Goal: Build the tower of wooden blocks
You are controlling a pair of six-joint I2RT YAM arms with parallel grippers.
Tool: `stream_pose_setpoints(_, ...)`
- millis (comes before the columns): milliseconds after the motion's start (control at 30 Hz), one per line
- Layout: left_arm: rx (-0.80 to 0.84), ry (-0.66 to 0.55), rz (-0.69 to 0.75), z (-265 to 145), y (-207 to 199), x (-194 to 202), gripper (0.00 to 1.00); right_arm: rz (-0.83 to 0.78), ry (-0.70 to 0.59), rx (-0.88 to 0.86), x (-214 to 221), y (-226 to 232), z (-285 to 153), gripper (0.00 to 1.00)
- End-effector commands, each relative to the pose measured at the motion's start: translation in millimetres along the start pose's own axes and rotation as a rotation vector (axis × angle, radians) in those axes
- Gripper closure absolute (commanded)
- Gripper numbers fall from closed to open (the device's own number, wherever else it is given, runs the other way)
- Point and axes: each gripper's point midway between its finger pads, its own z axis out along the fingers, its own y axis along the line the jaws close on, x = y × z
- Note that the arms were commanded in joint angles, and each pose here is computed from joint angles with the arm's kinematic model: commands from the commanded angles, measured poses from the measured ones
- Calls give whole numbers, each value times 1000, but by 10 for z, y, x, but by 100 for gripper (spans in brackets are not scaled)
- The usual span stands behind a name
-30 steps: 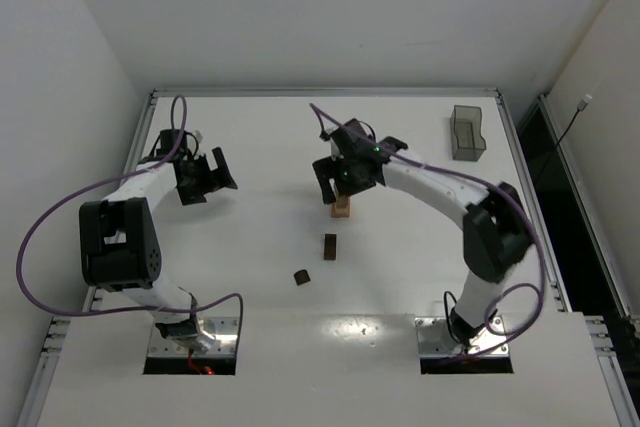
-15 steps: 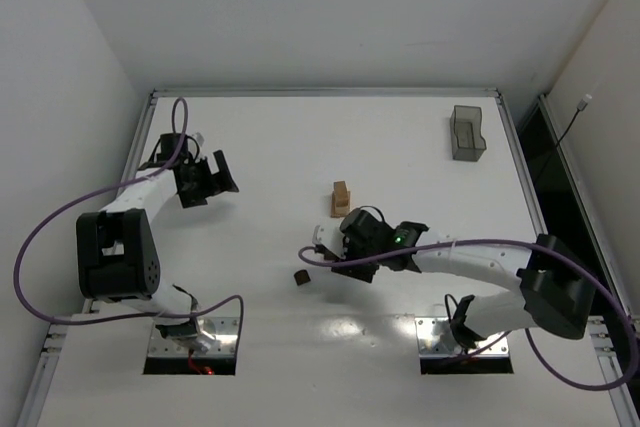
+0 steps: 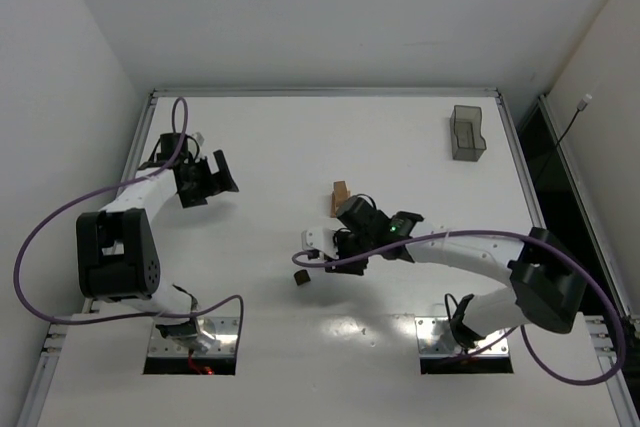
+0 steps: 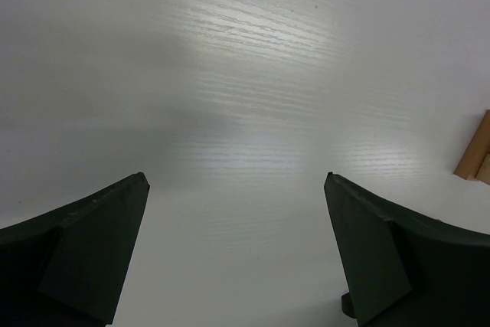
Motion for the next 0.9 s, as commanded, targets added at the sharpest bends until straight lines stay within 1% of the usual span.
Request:
stream_pose_setpoints(0,14,-37,30,-8,-73,-169,1,-43,-82,-40,-292,-87,68,58)
stream_pose_setpoints(100,17,-50,33,-14,-98,-245,1,-30,-68,-35,-313,-145,120,58)
stream_pose_setpoints(133,13,-33,29,7,-81,-208,1,-20,-54,-8,-285,-206,167,58)
stream_pose_setpoints(567,6,-44,31,9,-82,-270,1,-15,3,50,-251,-451,399,58)
stream_pose_setpoints(633,4,-35,29,6,-77,-249,1,3,29,44,-174,-437,459,58)
stream_pose_setpoints(667,1,-27,26,30,-65,-232,1,-2,15,54,-227,-475,454,59)
stream_pose_setpoints(700,1,-27,26,30,-65,-232,1,-1,24,59,-219,-498,477,62)
stream_pose_setpoints(800,1,-27,26,30,-65,-232,1,5,39,48,-187,-491,518,64)
stream_pose_setpoints(867,1,-27,26,30,-65,-232,1,10,55,36,-180,-490,529,68)
